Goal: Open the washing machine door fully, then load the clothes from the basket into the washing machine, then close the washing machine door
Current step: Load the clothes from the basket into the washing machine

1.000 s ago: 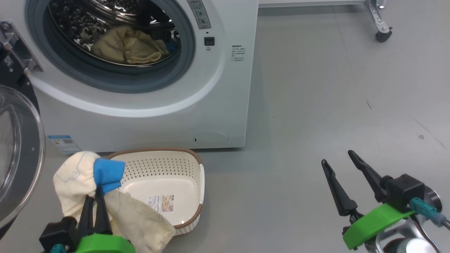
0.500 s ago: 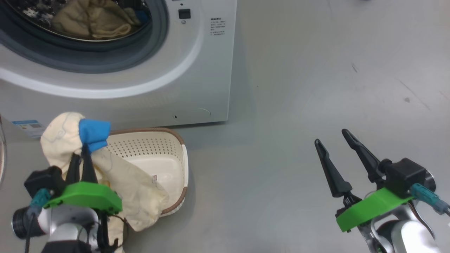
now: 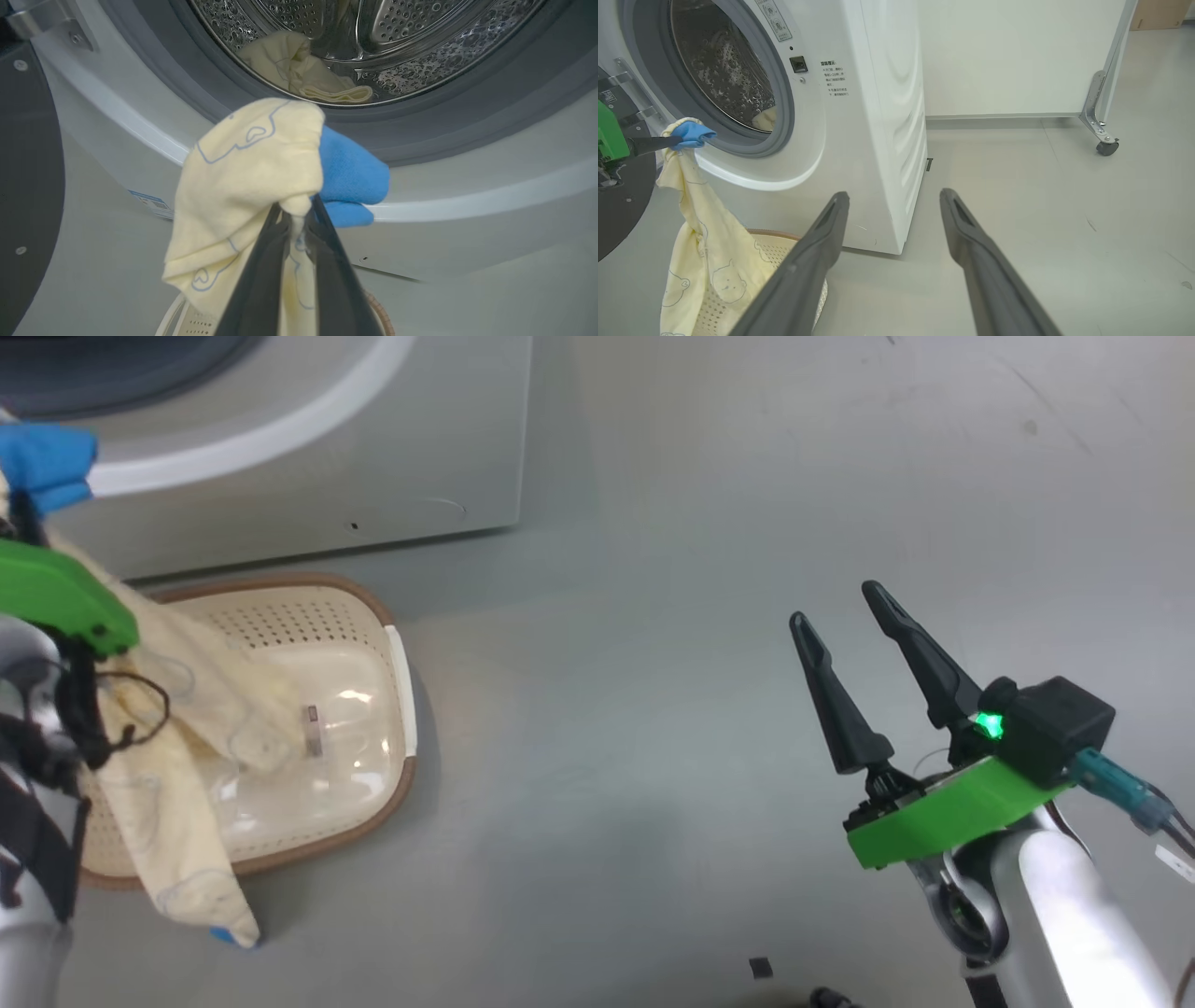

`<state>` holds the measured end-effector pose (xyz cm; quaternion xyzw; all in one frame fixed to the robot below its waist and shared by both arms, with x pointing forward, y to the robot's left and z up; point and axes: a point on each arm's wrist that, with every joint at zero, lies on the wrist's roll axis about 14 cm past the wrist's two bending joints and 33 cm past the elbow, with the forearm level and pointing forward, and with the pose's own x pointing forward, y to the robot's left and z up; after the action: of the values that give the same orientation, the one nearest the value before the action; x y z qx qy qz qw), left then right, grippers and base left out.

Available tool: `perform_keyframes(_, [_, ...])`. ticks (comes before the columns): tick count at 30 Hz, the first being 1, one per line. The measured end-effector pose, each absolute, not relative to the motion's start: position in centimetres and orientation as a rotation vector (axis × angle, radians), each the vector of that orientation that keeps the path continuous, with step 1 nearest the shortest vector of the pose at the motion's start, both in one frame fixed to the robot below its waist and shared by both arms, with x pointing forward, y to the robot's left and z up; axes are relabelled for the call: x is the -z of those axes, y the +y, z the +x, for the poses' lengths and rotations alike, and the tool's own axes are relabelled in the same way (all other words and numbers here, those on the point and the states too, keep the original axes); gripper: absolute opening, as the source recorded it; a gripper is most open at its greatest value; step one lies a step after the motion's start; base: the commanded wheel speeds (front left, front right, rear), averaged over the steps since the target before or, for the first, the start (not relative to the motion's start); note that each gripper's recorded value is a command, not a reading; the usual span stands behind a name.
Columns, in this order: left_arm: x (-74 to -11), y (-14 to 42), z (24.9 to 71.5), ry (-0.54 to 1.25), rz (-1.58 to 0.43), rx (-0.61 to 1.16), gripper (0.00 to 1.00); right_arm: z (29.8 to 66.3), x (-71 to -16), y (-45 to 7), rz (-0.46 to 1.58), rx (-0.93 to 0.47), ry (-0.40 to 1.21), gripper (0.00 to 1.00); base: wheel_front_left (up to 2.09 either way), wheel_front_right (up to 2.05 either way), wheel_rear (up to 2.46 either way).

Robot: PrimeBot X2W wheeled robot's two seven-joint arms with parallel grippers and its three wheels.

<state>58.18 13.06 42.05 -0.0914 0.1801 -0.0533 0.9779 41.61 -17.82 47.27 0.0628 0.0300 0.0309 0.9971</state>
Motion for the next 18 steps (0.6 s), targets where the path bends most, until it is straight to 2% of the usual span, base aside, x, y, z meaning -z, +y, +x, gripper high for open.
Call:
perform_keyframes(10, [-41.4, 11.9, 67.7, 0.429, -0.133, 0.156, 0.00, 43.5, -43.1, -19.0, 0.145, -0.031, 0.126, 1.00, 0.00, 0.00, 0.00])
perform_keyframes(18, [-41.5, 11.2, 73.1, 0.456, -0.090, 0.177, 0.00, 44.0, -40.6, -20.0, 0.146, -0.001, 0.174, 1.00, 0.00, 0.00, 0.00])
